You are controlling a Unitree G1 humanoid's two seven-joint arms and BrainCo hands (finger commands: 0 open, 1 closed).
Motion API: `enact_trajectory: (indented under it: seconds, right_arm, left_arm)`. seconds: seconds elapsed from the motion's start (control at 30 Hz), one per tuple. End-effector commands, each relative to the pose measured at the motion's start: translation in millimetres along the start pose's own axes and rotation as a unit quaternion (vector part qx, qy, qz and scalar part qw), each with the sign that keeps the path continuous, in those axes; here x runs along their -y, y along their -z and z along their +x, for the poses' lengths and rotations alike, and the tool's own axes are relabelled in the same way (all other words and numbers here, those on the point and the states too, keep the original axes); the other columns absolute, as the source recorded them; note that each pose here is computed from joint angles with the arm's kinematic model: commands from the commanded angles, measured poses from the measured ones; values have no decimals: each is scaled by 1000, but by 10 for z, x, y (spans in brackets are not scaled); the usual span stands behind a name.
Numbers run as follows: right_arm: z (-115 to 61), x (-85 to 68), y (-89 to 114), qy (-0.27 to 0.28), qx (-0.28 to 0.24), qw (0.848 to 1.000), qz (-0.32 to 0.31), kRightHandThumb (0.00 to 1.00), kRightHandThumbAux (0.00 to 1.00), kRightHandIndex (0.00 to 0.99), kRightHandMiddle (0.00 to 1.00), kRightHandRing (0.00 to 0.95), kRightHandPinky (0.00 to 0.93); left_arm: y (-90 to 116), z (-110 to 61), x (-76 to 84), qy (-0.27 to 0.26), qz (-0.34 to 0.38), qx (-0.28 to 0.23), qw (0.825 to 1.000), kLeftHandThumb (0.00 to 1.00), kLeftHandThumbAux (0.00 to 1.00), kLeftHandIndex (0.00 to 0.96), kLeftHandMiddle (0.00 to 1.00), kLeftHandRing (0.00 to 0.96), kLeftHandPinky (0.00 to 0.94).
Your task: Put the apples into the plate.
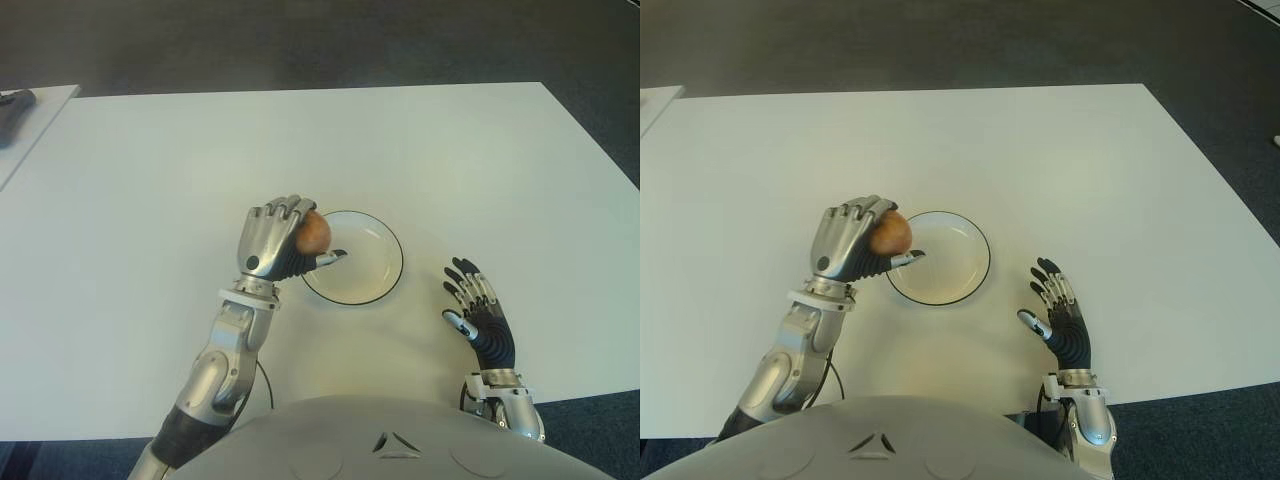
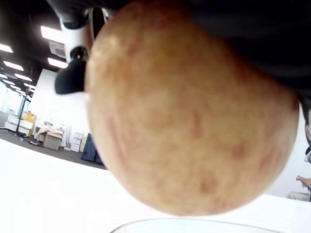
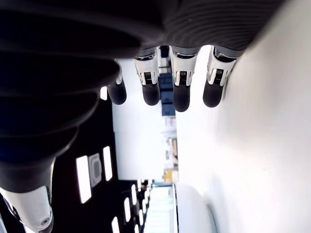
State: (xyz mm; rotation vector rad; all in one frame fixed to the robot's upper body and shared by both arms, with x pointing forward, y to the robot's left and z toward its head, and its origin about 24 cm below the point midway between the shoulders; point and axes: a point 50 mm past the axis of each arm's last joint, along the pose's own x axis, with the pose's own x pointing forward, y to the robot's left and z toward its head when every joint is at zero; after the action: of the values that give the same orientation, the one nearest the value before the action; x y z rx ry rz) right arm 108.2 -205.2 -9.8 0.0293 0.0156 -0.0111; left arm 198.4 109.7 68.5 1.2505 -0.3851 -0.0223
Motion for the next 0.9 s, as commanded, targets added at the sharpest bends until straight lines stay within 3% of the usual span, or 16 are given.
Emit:
enact_trajectory:
  seconds: [0.03,0.9]
  right_arm:
    - [-100,-34,118,7,-41,999,10,211,655,74,97,99,137]
    - [-155,-81,123,13,-58,998,-7,164,638,63,91,101,147]
  left_arm:
    - [-49,17,65,19,-5,14,1000,855,664,404,537,855,836]
    - [-164,114,297,93,-3,54,994,855,663,406,536,845,833]
